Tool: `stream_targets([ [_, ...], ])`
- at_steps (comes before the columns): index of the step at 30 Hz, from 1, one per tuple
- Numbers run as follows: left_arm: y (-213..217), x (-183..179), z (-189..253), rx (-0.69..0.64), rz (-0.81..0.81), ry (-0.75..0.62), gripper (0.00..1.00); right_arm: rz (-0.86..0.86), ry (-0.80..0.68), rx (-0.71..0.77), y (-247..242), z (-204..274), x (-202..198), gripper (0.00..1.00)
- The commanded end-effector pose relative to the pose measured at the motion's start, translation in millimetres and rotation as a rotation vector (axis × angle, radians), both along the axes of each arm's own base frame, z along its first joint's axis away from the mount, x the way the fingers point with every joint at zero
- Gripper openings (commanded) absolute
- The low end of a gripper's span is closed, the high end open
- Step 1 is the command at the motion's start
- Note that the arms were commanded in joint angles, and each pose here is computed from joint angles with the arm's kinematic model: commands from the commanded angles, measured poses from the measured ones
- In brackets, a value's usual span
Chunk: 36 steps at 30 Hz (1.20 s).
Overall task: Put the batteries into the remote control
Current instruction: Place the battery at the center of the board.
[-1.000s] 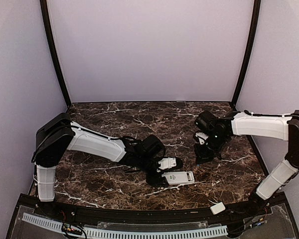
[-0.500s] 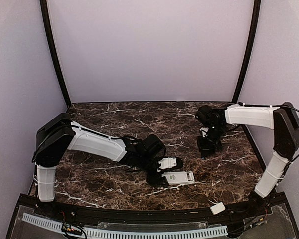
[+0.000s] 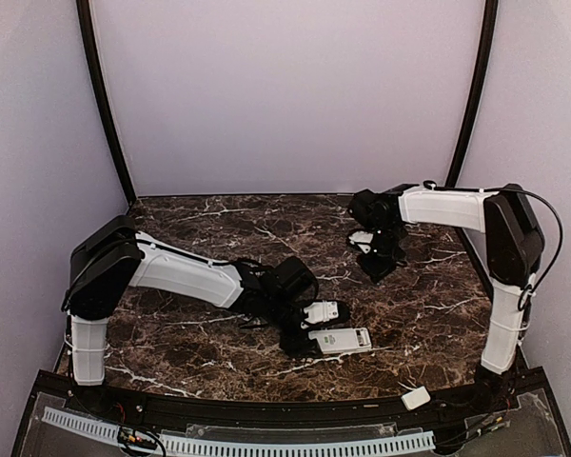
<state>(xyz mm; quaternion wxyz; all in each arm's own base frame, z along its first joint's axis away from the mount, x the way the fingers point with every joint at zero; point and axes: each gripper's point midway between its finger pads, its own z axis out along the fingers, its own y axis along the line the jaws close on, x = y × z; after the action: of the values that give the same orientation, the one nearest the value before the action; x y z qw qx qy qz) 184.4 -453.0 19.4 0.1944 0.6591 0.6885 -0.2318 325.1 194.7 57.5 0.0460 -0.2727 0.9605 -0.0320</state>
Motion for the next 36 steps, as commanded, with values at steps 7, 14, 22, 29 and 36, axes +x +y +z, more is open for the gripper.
stream_targets([
  [7,51.9,-20.8,13.7,0.16,-0.012,0.058,0.71,0.793,-0.015,-0.083,6.6,8.5,-55.5,0.0],
  [14,47.3,-17.1,56.4,0.031,-0.01,0.098,0.71,1.218,0.003,-0.109,-3.1,-4.0,-116.3,0.0],
  [22,51.7,-3.5,75.8,-0.006,0.025,0.082,0.71,1.546,0.032,-0.311,-29.9,-31.5,-145.6,0.0],
  [29,55.7,1.5,75.9,0.004,0.039,0.081,0.72,1.598,0.06,-0.282,-22.5,-45.3,-158.5,0.13],
  [36,56.4,0.8,73.2,0.014,0.039,0.087,0.72,1.6,0.049,-0.32,-22.0,-47.3,-151.2,0.24],
])
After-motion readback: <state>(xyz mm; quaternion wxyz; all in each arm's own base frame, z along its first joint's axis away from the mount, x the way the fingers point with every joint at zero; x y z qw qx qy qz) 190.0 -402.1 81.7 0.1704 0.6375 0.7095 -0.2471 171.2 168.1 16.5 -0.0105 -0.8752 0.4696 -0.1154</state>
